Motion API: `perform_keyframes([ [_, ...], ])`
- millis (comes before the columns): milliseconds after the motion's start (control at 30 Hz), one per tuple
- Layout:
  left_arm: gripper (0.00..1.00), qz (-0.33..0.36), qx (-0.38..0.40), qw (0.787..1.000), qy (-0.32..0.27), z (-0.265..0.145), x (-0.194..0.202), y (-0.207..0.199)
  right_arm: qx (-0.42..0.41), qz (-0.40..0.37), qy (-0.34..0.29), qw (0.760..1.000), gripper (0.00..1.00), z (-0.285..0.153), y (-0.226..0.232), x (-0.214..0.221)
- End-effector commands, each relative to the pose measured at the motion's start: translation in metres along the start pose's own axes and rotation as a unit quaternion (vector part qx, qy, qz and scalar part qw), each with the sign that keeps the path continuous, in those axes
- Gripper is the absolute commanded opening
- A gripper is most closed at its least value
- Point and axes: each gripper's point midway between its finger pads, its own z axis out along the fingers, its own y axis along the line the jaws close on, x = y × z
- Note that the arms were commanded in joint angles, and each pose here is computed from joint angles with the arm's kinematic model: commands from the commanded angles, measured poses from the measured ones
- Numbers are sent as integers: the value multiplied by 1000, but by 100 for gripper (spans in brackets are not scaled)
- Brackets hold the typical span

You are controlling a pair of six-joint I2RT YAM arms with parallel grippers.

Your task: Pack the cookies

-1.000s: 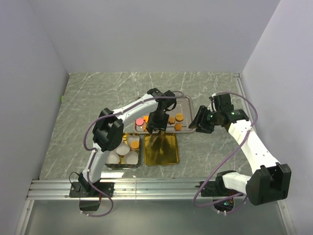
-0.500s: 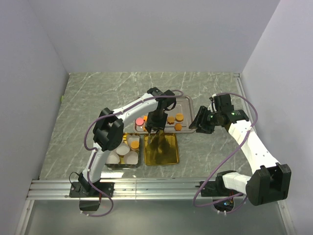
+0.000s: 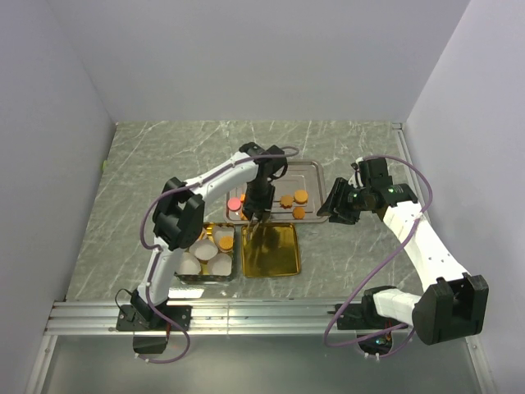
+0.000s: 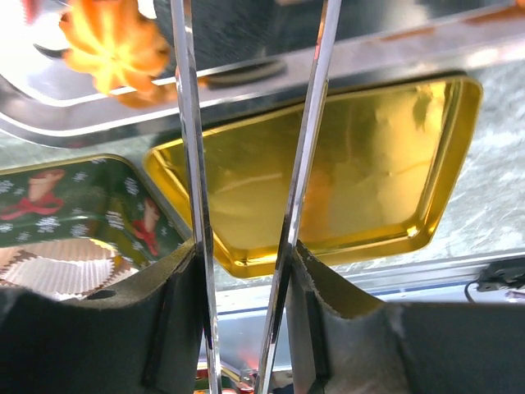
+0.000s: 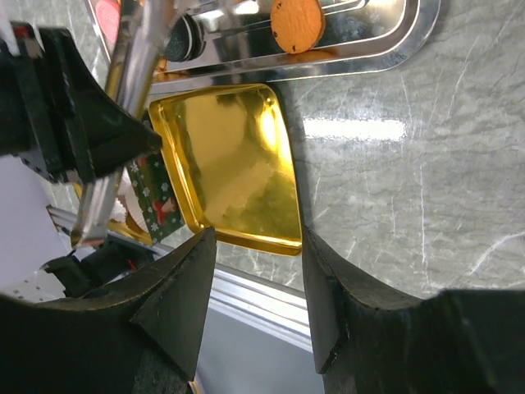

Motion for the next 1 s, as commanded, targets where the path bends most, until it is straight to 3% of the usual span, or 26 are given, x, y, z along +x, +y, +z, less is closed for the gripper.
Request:
perform_keyframes([
  [0,39,-13,44,998,-52,-44,-17,-1,-12,-13,-22,1000,54,-12,11,-13],
  [267,39,-32,81,990,-113,-98,-24,12,-22,-16,-25,999,54,-18,20,-19],
  [467,40,-44,79,988,-125,-121,-2,29,-28,-14,-23,999,54,-19,23,-18],
  [967,42,-128,88,981,-118,-119,150,98,-31,5,-7,999,54,-3,12,-2],
])
